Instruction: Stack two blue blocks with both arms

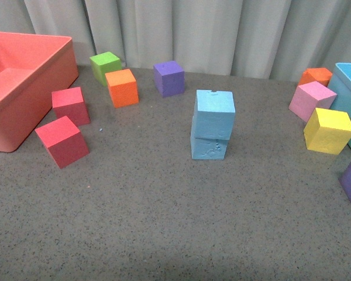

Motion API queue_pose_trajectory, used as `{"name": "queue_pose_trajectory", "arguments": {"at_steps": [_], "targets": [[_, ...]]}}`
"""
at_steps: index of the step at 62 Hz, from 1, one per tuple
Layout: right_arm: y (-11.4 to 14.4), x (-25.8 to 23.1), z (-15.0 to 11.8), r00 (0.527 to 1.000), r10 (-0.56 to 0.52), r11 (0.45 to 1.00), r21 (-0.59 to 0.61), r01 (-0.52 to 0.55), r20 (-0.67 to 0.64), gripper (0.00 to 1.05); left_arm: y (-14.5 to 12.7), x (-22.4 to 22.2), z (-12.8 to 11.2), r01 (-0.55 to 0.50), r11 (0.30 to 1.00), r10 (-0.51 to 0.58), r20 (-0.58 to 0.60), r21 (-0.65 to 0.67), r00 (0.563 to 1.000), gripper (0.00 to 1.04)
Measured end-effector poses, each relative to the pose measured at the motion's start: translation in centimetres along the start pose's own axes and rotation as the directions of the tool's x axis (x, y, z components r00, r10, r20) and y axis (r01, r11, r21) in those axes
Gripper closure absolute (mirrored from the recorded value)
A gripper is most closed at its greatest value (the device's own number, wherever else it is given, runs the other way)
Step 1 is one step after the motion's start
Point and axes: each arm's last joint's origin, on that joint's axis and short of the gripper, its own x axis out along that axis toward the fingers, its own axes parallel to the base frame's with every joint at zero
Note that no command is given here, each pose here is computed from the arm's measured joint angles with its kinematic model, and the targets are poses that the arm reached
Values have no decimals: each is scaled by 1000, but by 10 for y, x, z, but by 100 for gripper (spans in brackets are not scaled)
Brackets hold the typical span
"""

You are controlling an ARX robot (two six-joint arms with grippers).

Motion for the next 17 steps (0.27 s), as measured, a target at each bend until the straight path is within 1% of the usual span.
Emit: {"name": "queue_pose_trajectory", "arguments": {"at_steps": [17], "targets": [[0,0,0,1000,0,1000,0,0,0,10,0,0,0,0,1000,0,0,0,1000,7]]}}
